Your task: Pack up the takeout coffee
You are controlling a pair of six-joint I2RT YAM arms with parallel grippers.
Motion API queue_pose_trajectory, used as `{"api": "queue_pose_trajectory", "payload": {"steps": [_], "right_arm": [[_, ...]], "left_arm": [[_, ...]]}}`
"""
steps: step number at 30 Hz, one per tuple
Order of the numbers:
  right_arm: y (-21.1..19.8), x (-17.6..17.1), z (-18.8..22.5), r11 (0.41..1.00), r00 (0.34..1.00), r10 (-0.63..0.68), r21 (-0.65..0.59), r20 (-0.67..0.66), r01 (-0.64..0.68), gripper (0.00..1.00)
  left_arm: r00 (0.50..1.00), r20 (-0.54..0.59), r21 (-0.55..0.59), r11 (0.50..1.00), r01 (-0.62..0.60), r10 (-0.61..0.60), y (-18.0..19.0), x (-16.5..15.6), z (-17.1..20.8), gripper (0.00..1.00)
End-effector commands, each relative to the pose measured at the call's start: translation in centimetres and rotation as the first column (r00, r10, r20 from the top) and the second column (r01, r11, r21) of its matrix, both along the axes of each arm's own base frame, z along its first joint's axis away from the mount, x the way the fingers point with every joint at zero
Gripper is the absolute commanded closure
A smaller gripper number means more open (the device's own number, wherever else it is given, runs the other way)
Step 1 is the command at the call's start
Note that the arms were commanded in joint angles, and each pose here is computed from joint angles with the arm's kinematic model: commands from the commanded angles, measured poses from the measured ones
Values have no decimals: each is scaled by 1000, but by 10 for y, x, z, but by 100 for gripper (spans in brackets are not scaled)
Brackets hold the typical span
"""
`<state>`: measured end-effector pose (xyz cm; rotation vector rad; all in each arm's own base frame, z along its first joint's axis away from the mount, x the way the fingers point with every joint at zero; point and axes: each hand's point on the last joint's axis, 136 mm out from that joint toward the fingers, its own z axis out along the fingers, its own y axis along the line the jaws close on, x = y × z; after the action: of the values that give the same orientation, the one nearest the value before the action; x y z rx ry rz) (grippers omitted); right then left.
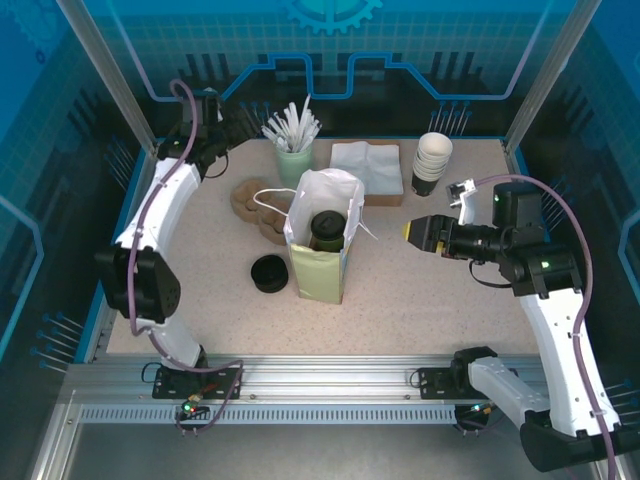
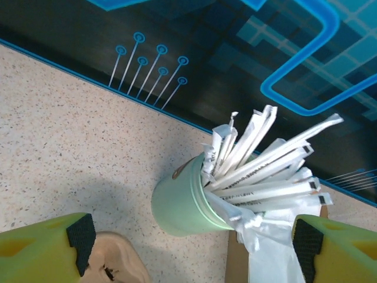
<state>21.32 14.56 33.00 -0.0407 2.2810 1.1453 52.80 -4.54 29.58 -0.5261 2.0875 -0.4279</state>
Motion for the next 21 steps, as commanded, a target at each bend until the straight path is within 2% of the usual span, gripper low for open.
{"api": "queue_pose_trajectory", "payload": {"steps": [1, 17, 21], "right_arm": [[-1, 7, 1, 1000, 999, -18, 11, 38, 18, 38], [-3, 27, -20, 998, 998, -57, -5, 10, 57, 39], [-4, 31, -25, 998, 998, -58, -13, 0, 58, 40]], "left_arm": [[997, 35, -39, 997, 63, -62, -11, 17, 10, 15], [992, -23, -112, 986, 124, -128, -34, 54, -34, 40], [987, -15, -58, 985, 160, -161, -49, 54, -30, 41]]}}
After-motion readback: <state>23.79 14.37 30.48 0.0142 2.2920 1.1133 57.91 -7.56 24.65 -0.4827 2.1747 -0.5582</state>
